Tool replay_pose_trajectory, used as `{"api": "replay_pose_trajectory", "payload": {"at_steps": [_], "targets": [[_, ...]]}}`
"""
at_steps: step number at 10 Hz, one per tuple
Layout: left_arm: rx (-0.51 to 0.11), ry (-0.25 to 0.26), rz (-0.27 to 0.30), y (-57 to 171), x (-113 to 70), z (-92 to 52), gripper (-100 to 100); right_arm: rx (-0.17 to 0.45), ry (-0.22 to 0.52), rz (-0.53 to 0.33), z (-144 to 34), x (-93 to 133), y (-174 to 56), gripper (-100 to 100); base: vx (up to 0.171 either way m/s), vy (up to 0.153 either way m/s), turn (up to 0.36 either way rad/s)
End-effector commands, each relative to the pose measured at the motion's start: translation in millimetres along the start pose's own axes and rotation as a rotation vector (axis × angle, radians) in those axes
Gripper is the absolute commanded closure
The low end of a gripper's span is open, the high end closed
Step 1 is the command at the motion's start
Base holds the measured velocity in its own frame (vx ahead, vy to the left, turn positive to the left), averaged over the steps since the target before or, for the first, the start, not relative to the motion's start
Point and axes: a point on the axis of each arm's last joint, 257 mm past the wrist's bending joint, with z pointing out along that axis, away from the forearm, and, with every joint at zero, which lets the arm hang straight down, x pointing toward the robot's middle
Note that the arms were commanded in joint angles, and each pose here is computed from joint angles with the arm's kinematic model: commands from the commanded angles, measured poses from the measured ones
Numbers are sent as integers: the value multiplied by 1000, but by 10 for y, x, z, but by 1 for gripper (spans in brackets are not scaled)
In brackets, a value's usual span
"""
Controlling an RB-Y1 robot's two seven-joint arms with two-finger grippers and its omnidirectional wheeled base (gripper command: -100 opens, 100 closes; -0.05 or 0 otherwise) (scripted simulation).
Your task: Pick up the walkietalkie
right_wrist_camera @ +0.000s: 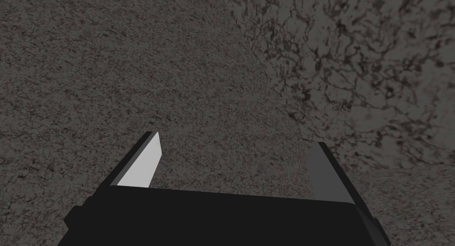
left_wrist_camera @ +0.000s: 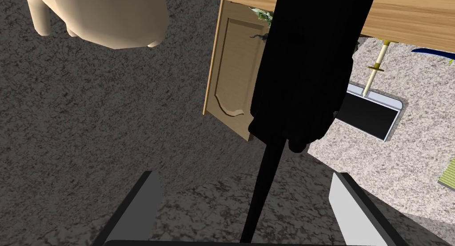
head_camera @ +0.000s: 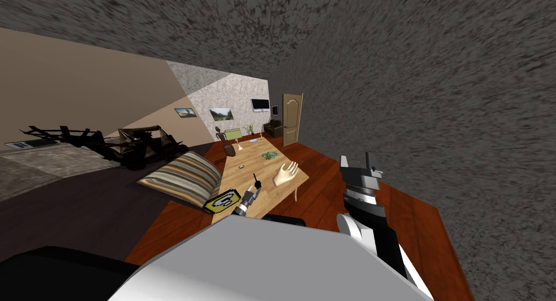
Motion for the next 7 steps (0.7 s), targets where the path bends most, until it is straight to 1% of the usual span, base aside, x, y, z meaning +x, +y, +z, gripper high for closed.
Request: {"api": "replay_pose_trajectory", "payload": {"at_steps": [1, 2, 4, 5, 6, 7], "targets": [[33, -18, -7, -171, -45, 101, -100, 0, 0, 0, 0, 0, 0, 0, 142, 30, 458], [53, -2, 12, -222, -4, 99, -100, 0, 0, 0, 0, 0, 0, 0, 83, -1, 330], [91, 28, 48, -319, 78, 91, -100, 0, 0, 0, 1, 2, 1, 0, 8, -9, -8], [97, 33, 54, -334, 91, 89, -100, 0, 0, 0, 1, 2, 1, 0, -15, 0, -11], [105, -6, 13, -501, -37, 230, -100, 0, 0, 0, 1, 2, 1, 0, 85, 19, 349], [127, -5, 31, -580, -43, 257, -100, 0, 0, 0, 0, 0, 0, 0, 146, 13, 416]]}}
